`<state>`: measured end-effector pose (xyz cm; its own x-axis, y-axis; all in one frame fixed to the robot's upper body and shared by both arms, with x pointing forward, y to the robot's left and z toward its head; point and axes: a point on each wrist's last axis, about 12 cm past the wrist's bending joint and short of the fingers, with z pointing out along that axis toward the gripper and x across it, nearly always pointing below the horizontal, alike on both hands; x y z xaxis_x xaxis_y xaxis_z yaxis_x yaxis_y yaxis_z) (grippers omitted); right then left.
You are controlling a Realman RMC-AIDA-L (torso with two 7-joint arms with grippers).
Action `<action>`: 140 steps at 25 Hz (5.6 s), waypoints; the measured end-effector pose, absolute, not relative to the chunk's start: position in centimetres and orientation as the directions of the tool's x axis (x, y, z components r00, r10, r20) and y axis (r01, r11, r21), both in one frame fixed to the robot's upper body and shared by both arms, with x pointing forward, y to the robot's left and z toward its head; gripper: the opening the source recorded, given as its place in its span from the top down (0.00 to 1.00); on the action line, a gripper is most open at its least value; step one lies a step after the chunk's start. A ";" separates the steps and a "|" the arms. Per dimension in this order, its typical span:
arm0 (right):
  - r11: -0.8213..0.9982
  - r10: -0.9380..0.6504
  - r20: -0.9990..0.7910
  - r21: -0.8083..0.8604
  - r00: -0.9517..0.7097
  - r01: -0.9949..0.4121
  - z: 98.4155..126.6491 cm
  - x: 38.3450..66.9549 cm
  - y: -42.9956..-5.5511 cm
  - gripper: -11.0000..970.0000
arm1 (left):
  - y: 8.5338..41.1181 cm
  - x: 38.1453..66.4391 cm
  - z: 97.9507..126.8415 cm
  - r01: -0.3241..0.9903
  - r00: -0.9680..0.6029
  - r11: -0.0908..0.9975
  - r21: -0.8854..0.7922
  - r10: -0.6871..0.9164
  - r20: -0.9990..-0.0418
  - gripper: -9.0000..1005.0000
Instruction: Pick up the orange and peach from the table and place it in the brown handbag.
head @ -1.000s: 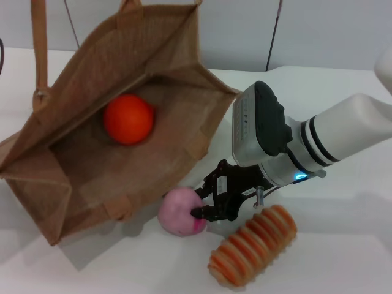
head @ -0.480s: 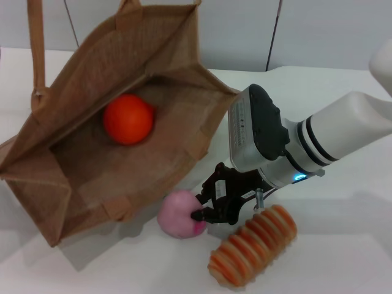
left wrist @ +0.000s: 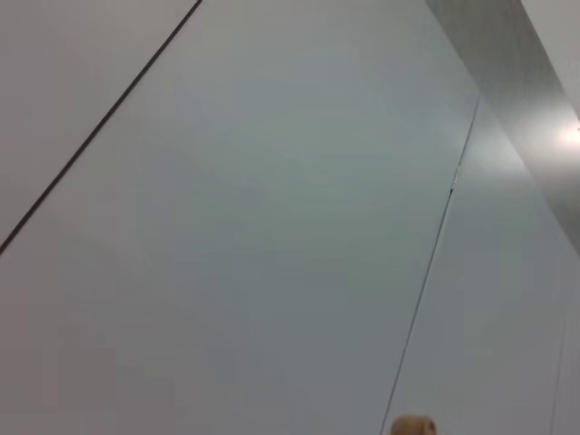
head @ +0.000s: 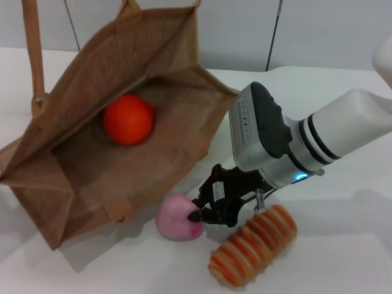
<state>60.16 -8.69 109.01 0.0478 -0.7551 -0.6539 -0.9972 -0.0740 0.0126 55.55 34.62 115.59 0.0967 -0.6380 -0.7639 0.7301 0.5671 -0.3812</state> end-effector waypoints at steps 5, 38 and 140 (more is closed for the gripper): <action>-0.075 -0.750 -0.660 0.014 0.047 -0.997 109.3 60.3 -8.8 0.83 | 34.7 55.5 115.5 0.728 0.096 0.569 -0.383 -0.638 -0.764 0.87; -0.085 -0.535 -0.838 -0.074 0.108 -0.994 114.1 62.5 -9.0 0.87 | 30.7 57.9 115.8 0.784 -0.028 0.489 -0.382 -0.587 -0.809 0.87; 0.983 -0.106 -0.969 -0.137 0.223 -0.125 106.4 55.4 -33.6 0.21 | 29.1 56.3 105.9 0.101 0.212 0.972 -0.213 -0.230 -0.950 0.39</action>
